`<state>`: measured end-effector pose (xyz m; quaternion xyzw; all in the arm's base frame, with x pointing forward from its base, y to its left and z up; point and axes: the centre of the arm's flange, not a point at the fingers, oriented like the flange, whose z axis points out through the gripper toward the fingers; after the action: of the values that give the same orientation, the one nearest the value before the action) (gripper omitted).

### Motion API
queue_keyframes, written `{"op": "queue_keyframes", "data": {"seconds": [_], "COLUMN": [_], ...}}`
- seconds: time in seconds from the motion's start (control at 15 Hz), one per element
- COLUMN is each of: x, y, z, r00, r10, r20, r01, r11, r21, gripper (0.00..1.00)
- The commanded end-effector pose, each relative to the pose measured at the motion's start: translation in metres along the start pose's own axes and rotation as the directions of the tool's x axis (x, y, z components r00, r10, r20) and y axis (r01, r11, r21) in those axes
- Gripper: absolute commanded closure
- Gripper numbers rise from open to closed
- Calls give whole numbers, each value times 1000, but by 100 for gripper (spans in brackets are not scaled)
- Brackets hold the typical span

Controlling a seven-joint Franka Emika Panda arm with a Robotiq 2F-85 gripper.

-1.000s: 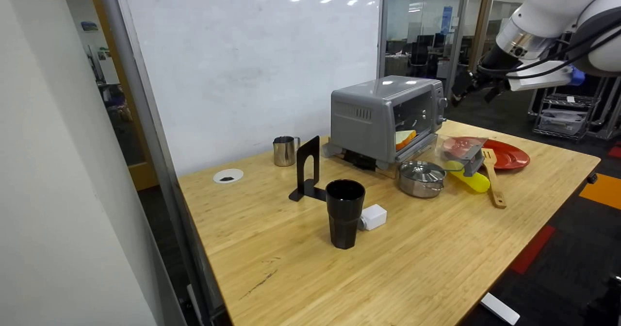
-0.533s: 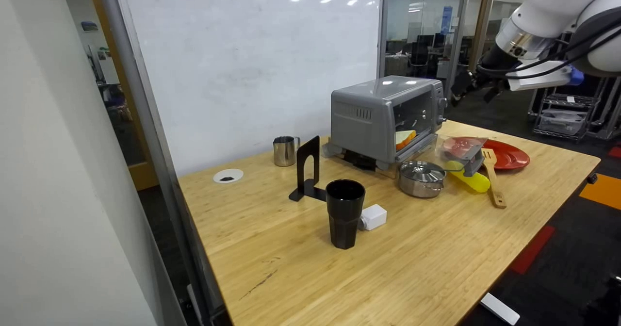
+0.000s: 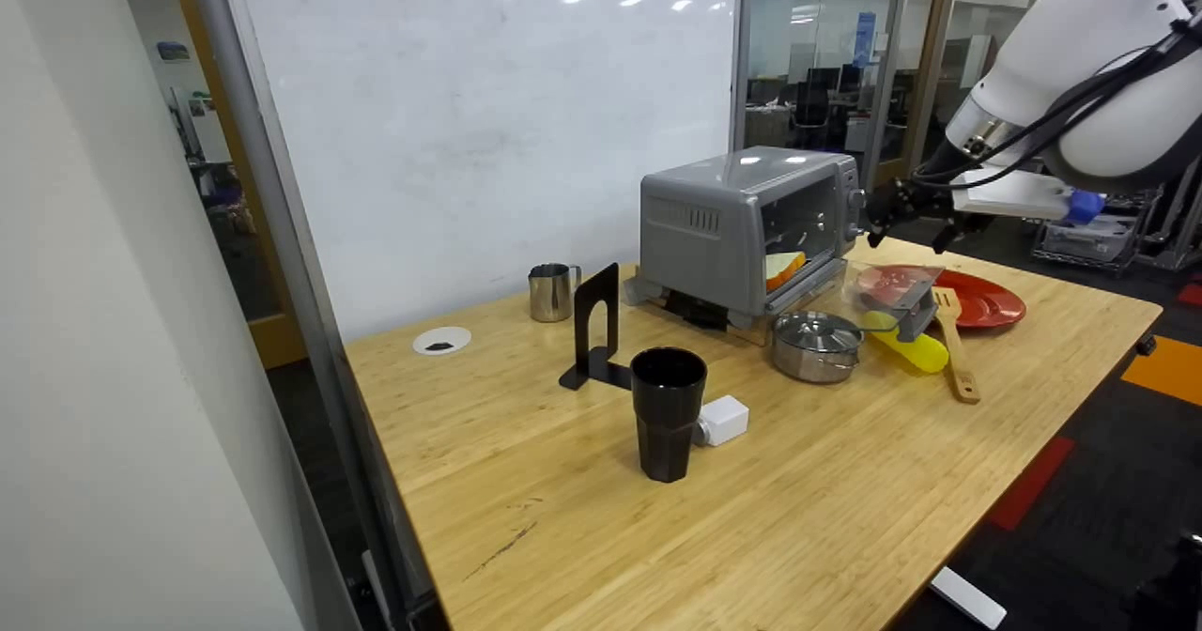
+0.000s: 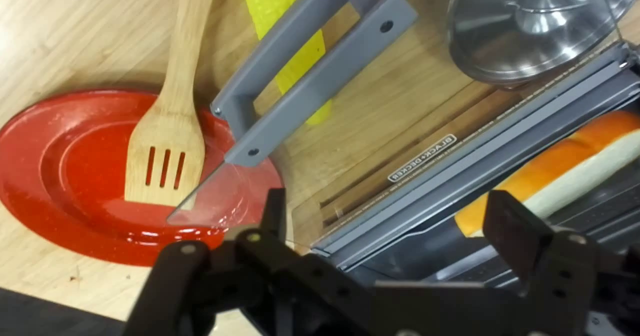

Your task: Open the toaster oven door, remove the slice of bread from the oven and put it on the red plate

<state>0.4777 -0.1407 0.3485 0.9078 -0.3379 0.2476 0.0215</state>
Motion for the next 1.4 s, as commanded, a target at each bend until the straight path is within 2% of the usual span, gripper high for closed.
{"op": "queue_keyframes", "data": {"seconds": [0.0, 0.4, 0.73, 1.33], "x": [10, 9, 21, 39], "y": [4, -14, -32, -35], "z": [36, 43, 44, 84], "r00": [998, 989, 981, 971], "r10": [59, 145, 194, 235], "r20": [21, 24, 27, 45], "r01": [-60, -147, -195, -239], "r11": [997, 980, 964, 956], "r21": [51, 132, 182, 169], "gripper": [0, 0, 0, 0]}}
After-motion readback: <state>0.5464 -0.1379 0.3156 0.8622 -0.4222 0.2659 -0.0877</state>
